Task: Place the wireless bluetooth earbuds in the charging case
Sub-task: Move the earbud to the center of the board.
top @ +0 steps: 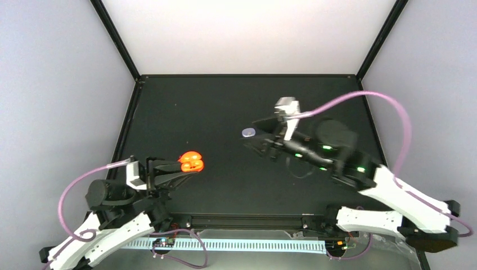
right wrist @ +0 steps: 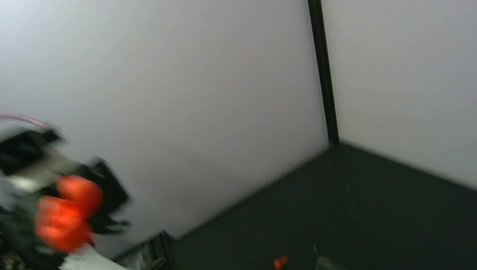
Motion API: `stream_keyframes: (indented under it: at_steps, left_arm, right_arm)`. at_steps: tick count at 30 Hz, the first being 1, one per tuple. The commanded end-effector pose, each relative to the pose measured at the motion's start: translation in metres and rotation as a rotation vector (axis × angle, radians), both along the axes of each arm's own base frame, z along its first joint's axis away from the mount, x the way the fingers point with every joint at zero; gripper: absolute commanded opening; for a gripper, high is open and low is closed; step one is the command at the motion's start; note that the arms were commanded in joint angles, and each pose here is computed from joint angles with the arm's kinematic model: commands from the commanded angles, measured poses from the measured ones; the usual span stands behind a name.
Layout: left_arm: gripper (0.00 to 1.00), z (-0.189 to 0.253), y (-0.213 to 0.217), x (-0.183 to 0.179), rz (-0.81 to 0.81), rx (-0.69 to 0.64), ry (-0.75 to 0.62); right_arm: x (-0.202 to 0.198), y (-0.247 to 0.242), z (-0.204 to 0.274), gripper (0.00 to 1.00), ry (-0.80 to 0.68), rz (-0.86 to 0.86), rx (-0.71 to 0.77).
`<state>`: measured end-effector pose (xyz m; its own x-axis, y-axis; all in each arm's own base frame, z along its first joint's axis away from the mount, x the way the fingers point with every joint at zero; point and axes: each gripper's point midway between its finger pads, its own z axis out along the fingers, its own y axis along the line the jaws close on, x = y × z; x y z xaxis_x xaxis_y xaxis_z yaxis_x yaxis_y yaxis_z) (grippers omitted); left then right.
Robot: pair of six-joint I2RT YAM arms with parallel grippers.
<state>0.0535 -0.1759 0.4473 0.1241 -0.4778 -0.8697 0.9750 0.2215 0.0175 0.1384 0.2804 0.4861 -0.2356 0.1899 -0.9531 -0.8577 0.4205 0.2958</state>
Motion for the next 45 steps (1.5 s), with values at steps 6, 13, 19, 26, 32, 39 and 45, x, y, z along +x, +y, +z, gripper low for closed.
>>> stream_keyframes:
  at_steps: [6, 13, 19, 26, 32, 39, 45]
  left_arm:
    - [0.02, -0.03, 0.047, 0.0, 0.131, -0.008, 0.127]
    - [0.02, -0.035, 0.05, 0.001, 0.158, 0.032, 0.137]
    - [0.02, -0.029, 0.048, 0.001, 0.161, 0.034, 0.119]
    - [0.02, -0.024, 0.049, -0.002, 0.15, 0.033, 0.11]
    - [0.02, -0.021, 0.051, -0.004, 0.144, 0.02, 0.106]
    - [0.02, -0.019, 0.053, -0.005, 0.149, 0.017, 0.098]
    - [0.02, -0.021, 0.052, -0.003, 0.158, 0.024, 0.103]
  right_arm:
    - [0.067, 0.122, -0.201, 0.62, 0.299, 0.014, -0.318]
    - [0.1, 0.206, -0.303, 0.53, 0.39, -0.017, -0.476]
    - [0.116, 0.27, -0.337, 0.53, 0.386, -0.03, -0.511]
    - [0.107, 0.318, -0.353, 0.53, 0.437, 0.109, -0.489]
    - [0.092, 0.351, -0.365, 0.54, 0.532, 0.254, -0.468]
    - [0.102, 0.362, -0.381, 0.55, 0.61, 0.244, -0.459]
    - [0.119, 0.356, -0.399, 0.56, 0.685, 0.211, -0.47]
